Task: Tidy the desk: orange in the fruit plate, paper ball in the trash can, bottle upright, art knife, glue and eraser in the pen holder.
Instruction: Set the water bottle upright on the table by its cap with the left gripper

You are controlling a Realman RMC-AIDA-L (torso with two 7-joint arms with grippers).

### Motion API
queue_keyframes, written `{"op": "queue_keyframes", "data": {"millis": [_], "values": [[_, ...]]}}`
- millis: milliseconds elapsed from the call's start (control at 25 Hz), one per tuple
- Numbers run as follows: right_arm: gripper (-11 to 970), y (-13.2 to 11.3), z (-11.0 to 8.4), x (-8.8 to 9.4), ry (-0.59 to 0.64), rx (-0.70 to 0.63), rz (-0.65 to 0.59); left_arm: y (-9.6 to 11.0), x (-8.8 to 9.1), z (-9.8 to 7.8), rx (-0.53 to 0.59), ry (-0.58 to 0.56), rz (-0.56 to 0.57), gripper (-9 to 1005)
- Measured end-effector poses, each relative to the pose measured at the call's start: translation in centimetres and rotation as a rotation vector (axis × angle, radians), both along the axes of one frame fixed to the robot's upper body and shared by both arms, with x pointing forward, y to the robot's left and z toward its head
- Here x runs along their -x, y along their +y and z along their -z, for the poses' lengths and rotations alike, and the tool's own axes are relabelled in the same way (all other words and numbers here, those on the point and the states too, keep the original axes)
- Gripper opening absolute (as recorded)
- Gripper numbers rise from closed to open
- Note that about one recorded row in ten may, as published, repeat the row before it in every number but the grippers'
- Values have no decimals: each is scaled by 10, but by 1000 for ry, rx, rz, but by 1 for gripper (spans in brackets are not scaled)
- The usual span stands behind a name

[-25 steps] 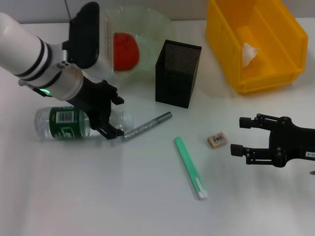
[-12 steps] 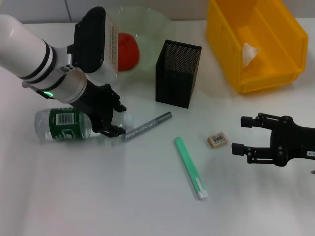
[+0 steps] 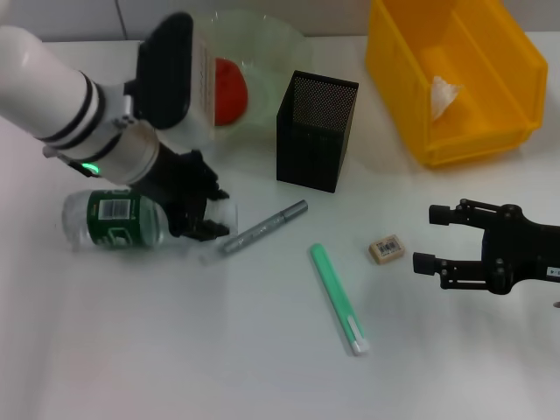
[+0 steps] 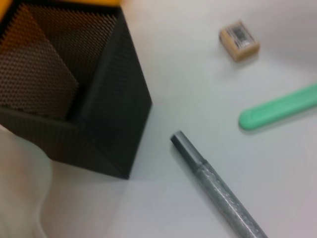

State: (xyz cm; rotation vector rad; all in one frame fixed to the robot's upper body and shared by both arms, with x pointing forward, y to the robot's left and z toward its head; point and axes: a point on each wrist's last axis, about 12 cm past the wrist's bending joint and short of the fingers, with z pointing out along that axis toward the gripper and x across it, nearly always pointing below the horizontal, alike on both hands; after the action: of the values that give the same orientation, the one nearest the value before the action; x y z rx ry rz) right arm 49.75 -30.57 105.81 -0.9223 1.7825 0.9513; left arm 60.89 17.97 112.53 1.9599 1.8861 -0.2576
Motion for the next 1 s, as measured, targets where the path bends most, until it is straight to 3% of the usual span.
{"op": "queue_keyframes", "data": {"millis": [280, 440, 800, 840, 1000], "values": [[836, 1, 0, 0, 0, -4, -5, 20, -4, -24, 165, -25, -97, 437], [836, 1, 0, 1, 0, -7, -7, 41, -8, -34, 315, -19, -203, 438], [836, 1, -1, 1, 0, -7, -9, 52, -8, -37, 377, -20, -246, 442], [836, 1, -1, 1, 0, -6, -11, 66, -5, -37, 452, -20, -303, 443], [836, 1, -1, 1, 1, -6, -12, 79, 1, -34, 526, -24, -355, 444]]}}
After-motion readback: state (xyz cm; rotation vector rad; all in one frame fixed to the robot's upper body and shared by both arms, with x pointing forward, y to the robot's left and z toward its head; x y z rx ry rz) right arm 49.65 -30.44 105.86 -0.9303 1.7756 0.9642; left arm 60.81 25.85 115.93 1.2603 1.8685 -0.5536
